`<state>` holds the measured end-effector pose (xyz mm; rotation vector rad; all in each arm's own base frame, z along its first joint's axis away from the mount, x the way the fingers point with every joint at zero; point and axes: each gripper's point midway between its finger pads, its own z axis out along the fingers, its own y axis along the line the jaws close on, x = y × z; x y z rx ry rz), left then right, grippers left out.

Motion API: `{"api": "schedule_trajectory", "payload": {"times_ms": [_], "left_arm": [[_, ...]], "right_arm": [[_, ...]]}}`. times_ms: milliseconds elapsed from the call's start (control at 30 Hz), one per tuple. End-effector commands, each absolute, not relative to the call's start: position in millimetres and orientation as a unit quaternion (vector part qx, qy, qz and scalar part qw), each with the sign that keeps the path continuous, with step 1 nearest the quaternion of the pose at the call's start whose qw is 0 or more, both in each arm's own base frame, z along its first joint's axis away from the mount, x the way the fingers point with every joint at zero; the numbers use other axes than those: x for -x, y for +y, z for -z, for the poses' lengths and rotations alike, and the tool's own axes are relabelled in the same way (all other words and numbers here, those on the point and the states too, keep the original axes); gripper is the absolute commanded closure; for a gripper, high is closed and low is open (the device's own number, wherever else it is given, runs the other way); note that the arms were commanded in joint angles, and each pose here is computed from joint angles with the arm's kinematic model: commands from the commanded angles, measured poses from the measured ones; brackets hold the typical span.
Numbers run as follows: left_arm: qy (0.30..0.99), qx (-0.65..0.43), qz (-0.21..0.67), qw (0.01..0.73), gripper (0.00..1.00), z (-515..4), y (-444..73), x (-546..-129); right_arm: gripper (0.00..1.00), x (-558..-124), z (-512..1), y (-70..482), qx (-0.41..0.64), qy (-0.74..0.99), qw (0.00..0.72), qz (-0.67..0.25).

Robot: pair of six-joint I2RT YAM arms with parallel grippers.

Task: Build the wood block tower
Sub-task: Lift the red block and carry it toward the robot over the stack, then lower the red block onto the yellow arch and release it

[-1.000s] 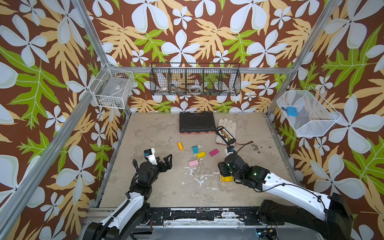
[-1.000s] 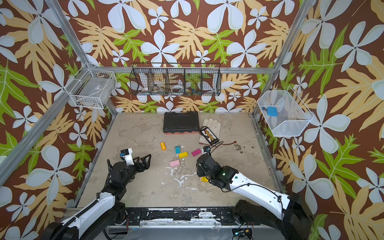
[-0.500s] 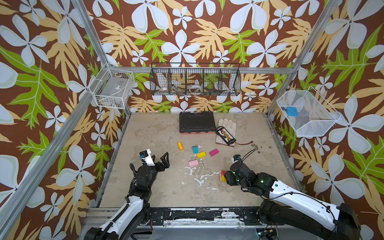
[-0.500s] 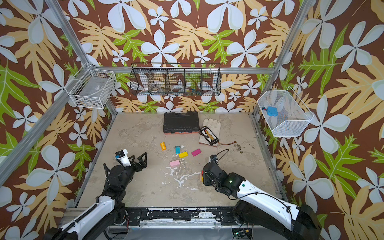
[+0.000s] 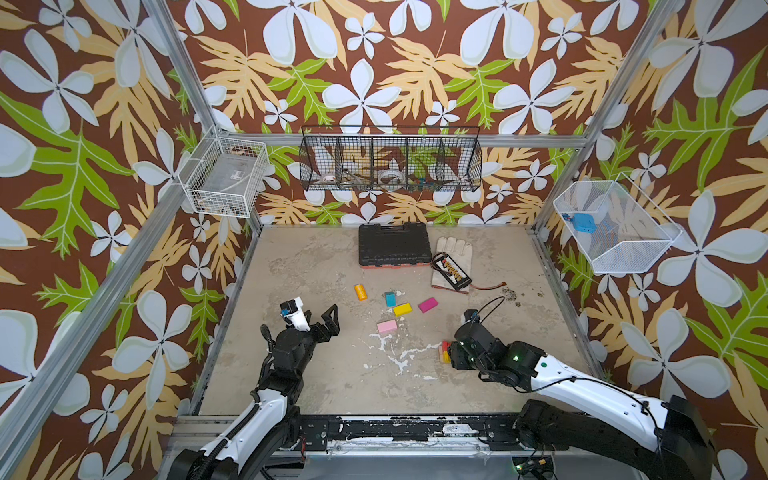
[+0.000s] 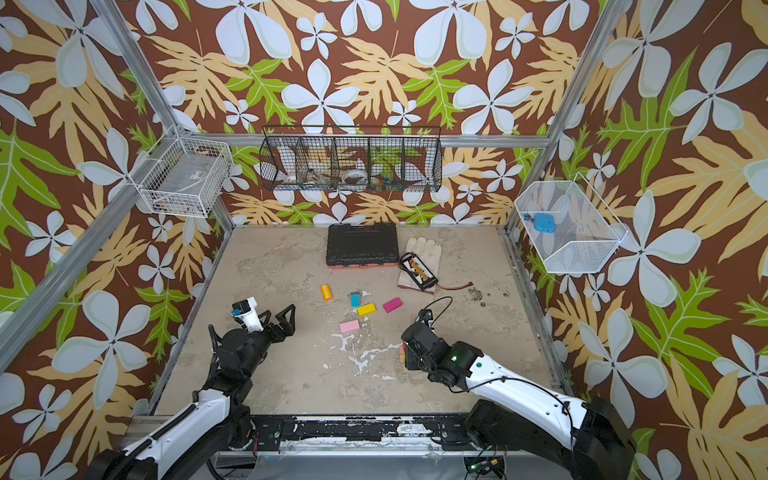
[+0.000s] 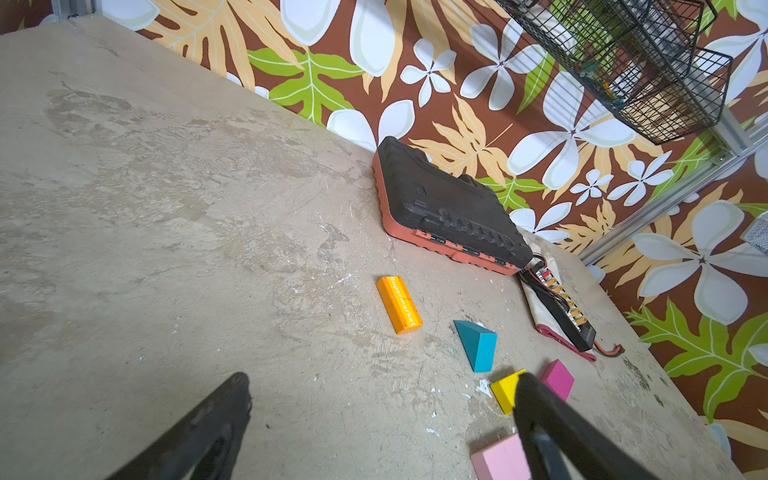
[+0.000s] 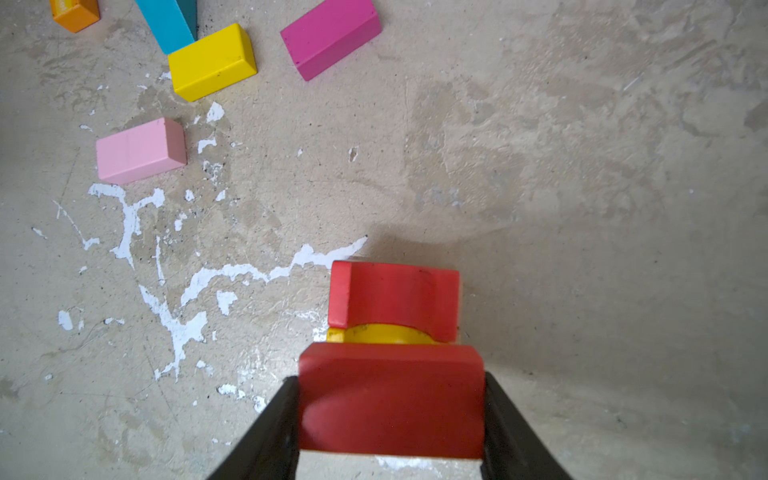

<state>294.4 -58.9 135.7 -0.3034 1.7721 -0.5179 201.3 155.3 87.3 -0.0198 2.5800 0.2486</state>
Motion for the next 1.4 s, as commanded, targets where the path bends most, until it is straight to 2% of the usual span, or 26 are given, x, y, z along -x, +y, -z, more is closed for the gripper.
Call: {"api": "schedule_trajectory", "payload": {"times_ms": [0, 367, 833, 1367], "left_arm": [[0.756, 0.122, 0.225, 0.603, 0.00, -143, -60, -296], [0.756, 0.122, 0.225, 0.602, 0.00, -143, -61, -297], [0.758, 0.120, 0.227, 0.600, 0.00, -142, -62, -297], [0.758, 0.119, 0.230, 0.598, 0.00, -141, -63, -297]], "right_arm": [[0.61, -211, -92, 156, 0.002, 0.954, 0.290, -0.081], [0.53, -223, -84, 165, 0.008, 0.958, 0.281, -0.061], [0.52, -222, -78, 165, 0.006, 0.959, 0.277, -0.057], [0.44, -223, -74, 165, 0.004, 0.960, 0.274, -0.055]]}}
